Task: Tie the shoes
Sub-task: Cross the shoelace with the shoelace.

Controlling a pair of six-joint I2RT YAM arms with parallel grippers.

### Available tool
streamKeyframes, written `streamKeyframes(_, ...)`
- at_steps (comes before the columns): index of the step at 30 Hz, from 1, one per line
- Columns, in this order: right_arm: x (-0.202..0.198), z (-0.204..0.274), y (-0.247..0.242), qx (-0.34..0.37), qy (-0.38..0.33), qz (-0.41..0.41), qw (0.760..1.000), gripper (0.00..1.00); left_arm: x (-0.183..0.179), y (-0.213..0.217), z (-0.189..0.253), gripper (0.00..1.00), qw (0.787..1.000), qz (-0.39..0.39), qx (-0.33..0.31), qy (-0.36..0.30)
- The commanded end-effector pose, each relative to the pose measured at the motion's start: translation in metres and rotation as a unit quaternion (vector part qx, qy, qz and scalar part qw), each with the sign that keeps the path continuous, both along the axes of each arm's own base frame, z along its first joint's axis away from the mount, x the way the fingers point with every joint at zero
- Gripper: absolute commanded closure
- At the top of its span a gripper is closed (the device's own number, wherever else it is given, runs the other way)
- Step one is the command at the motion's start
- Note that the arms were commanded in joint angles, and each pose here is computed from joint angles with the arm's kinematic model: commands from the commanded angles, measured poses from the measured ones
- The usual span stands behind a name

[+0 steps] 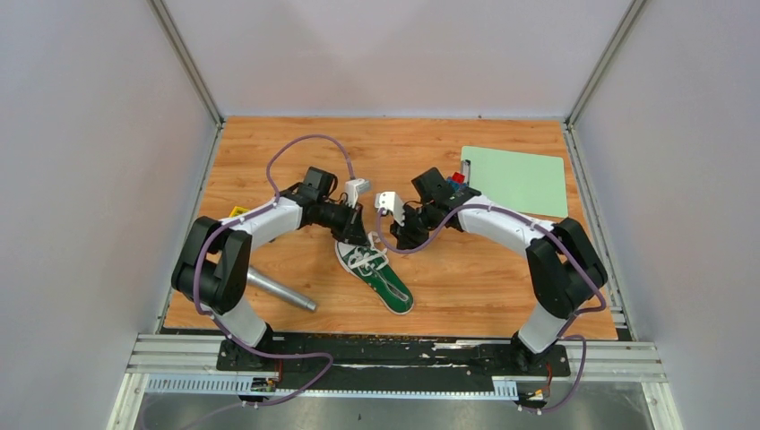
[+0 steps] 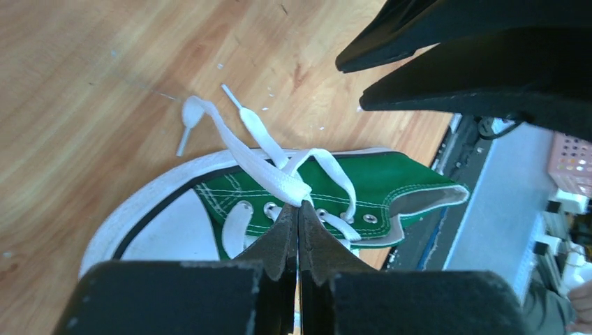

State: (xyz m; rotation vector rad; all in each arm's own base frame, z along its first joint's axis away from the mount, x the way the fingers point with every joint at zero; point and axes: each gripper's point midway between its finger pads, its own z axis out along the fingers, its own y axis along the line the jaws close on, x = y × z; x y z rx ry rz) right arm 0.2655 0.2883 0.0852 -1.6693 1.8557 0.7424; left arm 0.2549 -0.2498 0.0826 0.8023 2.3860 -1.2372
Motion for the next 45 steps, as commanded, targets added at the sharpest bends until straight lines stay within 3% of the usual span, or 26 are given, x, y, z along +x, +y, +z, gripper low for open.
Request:
streamKeyframes(1,0.019,-0.017,0.007,-0.006,-0.042,0.012,0.999,0.68,0.022,0.011,0.017,1.00,0.996,0.009,0.047,-0.073)
streamKeyframes(9,0.031,-0.033,0.035,0.015,-0.099,0.084,0.991,0.61,0.018,0.030,0.016,1.00,0.991,0.035,0.093,-0.089)
streamKeyframes(20,0.003,-0.056,0.057,0.010,-0.100,0.159,0.982,0.61,0.016,0.027,0.013,1.00,0.993,0.032,0.084,-0.082)
streamKeyframes(21,0.002,-0.058,0.058,0.009,-0.099,0.162,0.982,0.62,0.015,0.028,0.013,1.00,0.992,0.033,0.085,-0.083)
streamKeyframes(25,0.008,-0.064,0.059,-0.003,-0.099,0.149,0.984,0.92,0.014,0.029,0.011,1.00,0.992,0.033,0.085,-0.085)
streamKeyframes(27,0.012,-0.061,0.053,-0.005,-0.100,0.134,0.986,1.00,0.013,0.028,0.010,1.00,0.993,0.032,0.084,-0.082)
streamKeyframes(34,0.022,-0.008,0.015,0.007,-0.134,0.068,0.989,1.00,0.016,0.020,0.011,1.00,0.995,0.029,0.062,-0.077)
streamKeyframes(43,-0.005,0.033,0.006,0.045,-0.048,0.033,0.997,1.00,0.016,0.001,0.022,1.00,0.998,0.000,0.010,-0.056)
streamKeyframes(45,-0.006,0.031,0.007,0.042,-0.047,0.032,0.998,0.88,0.018,0.002,0.022,1.00,0.998,0.001,0.016,-0.058)
